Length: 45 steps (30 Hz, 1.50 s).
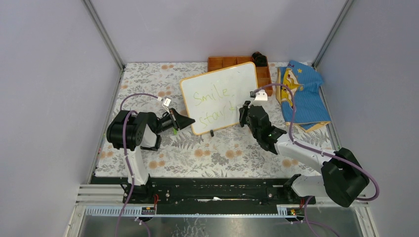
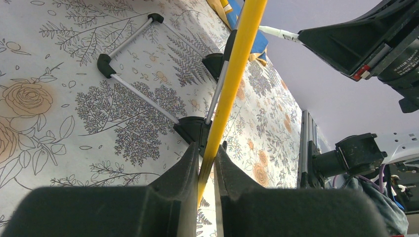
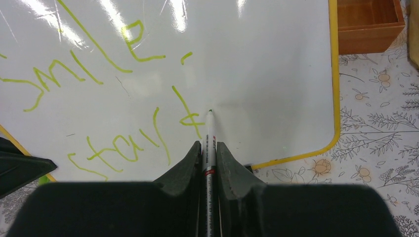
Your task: Write a sentence on the whiteboard
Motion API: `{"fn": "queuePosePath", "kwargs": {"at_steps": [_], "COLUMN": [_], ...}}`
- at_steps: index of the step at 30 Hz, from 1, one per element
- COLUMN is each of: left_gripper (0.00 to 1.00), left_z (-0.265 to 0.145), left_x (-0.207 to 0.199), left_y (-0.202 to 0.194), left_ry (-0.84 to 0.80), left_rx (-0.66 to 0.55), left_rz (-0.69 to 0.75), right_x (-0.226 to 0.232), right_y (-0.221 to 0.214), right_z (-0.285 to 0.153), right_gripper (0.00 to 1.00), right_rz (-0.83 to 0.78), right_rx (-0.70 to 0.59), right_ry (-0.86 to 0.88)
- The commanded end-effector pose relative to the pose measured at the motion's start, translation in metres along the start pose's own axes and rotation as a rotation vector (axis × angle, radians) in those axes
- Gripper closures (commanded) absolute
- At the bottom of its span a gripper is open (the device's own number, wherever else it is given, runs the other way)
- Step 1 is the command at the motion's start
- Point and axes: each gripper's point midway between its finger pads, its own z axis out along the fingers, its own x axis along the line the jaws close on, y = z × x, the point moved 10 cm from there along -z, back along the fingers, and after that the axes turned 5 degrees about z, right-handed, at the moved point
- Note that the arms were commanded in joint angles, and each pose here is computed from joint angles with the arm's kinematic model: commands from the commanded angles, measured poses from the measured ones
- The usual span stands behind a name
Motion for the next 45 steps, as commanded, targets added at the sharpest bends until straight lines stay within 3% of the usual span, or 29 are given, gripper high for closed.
{"fn": "queuePosePath", "kwargs": {"at_steps": [1, 30, 45], "left_gripper": [1.0, 1.0, 1.0], "left_z": [-0.001, -0.001, 0.0], "left_x": [0.008, 0.008, 0.008], "left_y": [-0.01, -0.01, -0.01], "left_ry": [0.069, 0.069, 0.069], "left_rx": [0.029, 0.032, 0.033], "left_rz": [-0.057, -0.058, -0.057], "right_x": [0.009, -0.011, -0.002], "right_y": [0.02, -0.011, 0.021], "right_z": [0.009, 0.003, 0.003], "right_gripper": [1.0, 1.0, 1.0], "right_rz": [0.028, 0.028, 0.036], "right_rx": [-0.062, 0.035, -0.057], "right_ry": [0.021, -0.019, -0.019]}}
